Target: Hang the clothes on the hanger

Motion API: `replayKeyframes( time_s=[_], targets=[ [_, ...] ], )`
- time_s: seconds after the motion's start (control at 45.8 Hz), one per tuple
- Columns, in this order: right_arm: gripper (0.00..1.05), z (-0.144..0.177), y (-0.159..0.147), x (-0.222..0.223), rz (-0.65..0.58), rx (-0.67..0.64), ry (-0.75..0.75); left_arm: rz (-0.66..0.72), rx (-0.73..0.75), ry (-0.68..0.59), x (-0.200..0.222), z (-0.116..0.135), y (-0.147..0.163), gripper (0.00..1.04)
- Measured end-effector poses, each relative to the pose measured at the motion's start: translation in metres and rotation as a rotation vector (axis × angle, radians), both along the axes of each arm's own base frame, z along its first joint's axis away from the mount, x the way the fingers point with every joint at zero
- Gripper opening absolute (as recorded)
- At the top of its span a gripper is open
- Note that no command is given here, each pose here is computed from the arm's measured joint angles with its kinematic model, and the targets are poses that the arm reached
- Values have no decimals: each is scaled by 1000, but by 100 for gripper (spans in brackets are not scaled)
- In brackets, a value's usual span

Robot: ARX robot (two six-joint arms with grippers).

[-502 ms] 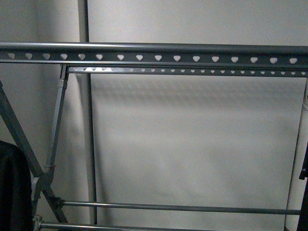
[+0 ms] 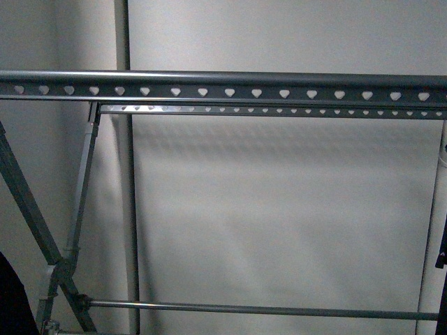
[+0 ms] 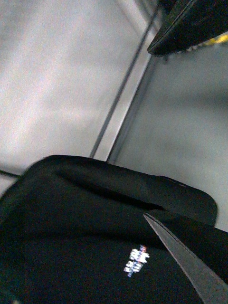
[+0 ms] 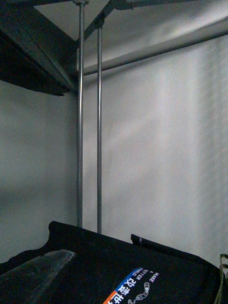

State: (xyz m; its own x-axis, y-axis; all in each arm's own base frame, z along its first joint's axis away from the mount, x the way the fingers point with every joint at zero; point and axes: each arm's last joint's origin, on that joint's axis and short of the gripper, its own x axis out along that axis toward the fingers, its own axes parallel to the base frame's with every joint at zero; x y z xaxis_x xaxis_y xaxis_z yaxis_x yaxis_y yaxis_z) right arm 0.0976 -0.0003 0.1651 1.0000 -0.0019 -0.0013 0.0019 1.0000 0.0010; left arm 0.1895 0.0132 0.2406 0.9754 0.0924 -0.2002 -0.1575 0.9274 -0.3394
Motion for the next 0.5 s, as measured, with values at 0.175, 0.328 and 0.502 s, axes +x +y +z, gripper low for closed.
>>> replayKeyframes(
  time_s=[0.175,0.328,0.502],
  targets=[
    [97,0,0,0,0,0,0,269,-83,19,84,29,10,98],
    [97,0,0,0,0,0,0,502,-133,34,130,42,35,98],
    [97,0,0,0,0,0,0,591,-139,50,169,54,51,91]
  ],
)
